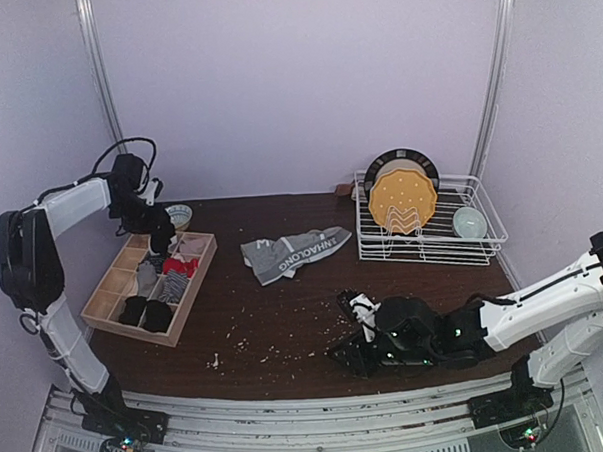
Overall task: Roll the underwear
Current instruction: Place the underwear in the storage box.
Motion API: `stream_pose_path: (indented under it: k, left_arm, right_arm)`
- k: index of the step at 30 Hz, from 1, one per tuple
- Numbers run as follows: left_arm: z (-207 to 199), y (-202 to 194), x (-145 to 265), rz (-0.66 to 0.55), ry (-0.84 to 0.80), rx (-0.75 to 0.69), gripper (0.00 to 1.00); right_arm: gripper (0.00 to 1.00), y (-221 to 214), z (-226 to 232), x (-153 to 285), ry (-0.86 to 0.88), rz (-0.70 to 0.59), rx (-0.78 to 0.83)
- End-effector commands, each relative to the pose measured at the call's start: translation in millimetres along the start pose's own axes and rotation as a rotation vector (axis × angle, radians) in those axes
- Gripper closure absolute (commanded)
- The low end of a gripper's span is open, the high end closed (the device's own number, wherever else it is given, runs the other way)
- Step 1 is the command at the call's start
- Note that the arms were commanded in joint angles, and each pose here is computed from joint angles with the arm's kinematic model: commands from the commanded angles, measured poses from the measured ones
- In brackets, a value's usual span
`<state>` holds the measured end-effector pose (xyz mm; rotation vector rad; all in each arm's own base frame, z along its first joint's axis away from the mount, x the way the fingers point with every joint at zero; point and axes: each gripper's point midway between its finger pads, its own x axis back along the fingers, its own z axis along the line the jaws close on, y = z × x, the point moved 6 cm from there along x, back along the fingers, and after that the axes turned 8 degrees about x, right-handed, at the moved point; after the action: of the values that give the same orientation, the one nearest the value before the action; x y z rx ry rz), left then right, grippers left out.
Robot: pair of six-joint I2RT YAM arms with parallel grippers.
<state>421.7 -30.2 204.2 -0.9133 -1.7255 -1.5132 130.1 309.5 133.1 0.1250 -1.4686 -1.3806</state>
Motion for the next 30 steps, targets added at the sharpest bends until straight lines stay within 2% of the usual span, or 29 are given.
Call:
stream_pose_path:
  k: [1,6,16,30]
  left_arm:
    - [15,39,-3,-0.078,-0.05,-0.049,1.0]
    - [34,41,-33,0.021,-0.03,-0.039,1.0]
    - [32,30,-83,0.123,-0.117,-0.06,1.0]
    - [38,-9,-134,0.253,-0.128,-0.059,1.0]
  right_arm:
    - [0.55,1,-4,-1,0.01,-0.003,0.0]
    - [0.55,6,-12,3,-0.012,-0.011,-0.003]
    - [0.55,10,-30,8,-0.058,-0.011,-0.021]
    - [0.56,13,-36,3,-0.07,0.0,-0.03]
